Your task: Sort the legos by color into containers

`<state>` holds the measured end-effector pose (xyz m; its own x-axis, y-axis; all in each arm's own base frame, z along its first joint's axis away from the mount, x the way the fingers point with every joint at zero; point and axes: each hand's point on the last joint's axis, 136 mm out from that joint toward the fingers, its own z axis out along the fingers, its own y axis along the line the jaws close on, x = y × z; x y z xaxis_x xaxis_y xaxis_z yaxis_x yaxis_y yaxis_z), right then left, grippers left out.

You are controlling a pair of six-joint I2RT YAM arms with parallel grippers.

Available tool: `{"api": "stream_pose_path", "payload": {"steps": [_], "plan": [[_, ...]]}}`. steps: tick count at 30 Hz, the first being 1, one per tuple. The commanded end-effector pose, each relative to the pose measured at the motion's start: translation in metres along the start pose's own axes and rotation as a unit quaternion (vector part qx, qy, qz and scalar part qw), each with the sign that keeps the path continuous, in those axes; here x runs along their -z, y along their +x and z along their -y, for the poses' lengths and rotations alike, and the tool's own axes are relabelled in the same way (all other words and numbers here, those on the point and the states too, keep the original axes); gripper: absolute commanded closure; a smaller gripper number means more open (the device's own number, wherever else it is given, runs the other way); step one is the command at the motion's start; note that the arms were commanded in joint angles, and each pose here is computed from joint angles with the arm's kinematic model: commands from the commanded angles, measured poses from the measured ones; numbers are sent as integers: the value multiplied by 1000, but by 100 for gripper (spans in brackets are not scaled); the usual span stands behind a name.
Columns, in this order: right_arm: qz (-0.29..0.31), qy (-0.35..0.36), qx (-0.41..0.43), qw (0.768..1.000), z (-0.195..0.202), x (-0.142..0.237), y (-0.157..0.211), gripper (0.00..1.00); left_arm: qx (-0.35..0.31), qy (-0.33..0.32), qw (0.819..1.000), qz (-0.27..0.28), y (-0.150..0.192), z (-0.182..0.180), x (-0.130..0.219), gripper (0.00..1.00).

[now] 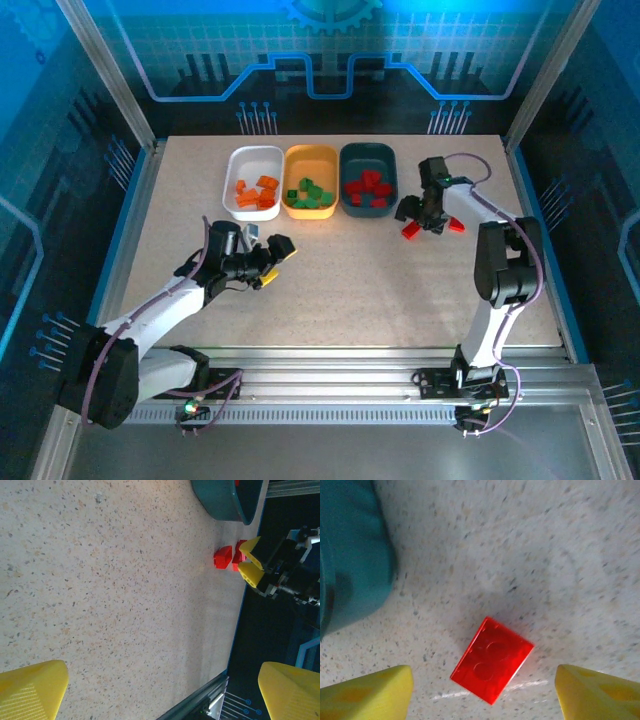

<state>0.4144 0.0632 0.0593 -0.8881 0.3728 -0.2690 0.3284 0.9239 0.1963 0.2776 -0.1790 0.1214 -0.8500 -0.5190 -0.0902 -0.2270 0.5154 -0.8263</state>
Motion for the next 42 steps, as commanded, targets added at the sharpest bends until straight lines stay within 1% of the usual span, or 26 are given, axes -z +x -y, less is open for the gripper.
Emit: {"api": "stream_pose_path", "payload": {"steps": [1,7,8,10,11,13,14,15,17,19,22,25,28,30,32,33,34,35,36,37,40,42], "plan": [[13,28,-52,998,7,-11,-3,23,-11,4,1000,-9,8,-1,2,1],[1,69,-68,995,19,-26,5,27,-17,3,1000,-6,11,-2,7,1],[-2,70,-67,995,20,-30,8,29,-18,4,1000,-6,11,-2,7,1],[-5,57,-64,996,17,-35,10,37,-20,5,1000,-5,11,-3,7,1],[-7,48,-60,997,15,-38,10,42,-19,4,1000,-5,11,-4,6,1],[-3,48,-54,997,15,-36,11,58,-12,4,1000,-10,12,-6,3,1],[1,49,-51,997,15,-34,11,62,-8,7,1000,-16,14,-6,0,1],[7,49,-49,998,16,-30,10,66,-7,10,1000,-24,17,-5,-3,1],[22,52,-43,997,18,-17,8,68,-13,11,999,-37,22,-3,-9,1],[49,51,-29,997,15,5,2,71,-20,10,999,-43,23,0,-13,1],[90,35,-1,995,-3,39,-10,71,-33,9,999,-35,18,5,-11,1],[114,-2,44,992,-43,56,-22,71,-31,2,999,-10,2,7,-2,1],[120,-17,92,988,-82,52,-33,71,8,8,1000,23,-22,-1,14,1],[120,-17,108,987,-103,42,-43,71,40,10,998,50,-38,-10,30,1],[117,-24,113,986,-119,34,-52,70,55,11,996,70,-45,-18,43,1],[118,-26,115,986,-127,31,-56,69,58,10,995,76,-47,-22,49,1],[119,-28,115,986,-132,29,-61,64,58,8,995,80,-46,-24,53,1],[118,-33,118,985,-138,27,-66,56,56,8,995,83,-45,-26,56,1],[117,-38,122,985,-144,28,-71,44,52,10,995,84,-43,-27,58,1],[116,-42,127,984,-148,30,-73,37,48,13,995,84,-41,-27,58,1],[118,-26,127,984,-144,43,-80,33,43,26,996,77,-37,-27,56,1],[130,-26,118,984,-131,58,-82,32,39,34,996,71,-36,-25,53,1]]}}
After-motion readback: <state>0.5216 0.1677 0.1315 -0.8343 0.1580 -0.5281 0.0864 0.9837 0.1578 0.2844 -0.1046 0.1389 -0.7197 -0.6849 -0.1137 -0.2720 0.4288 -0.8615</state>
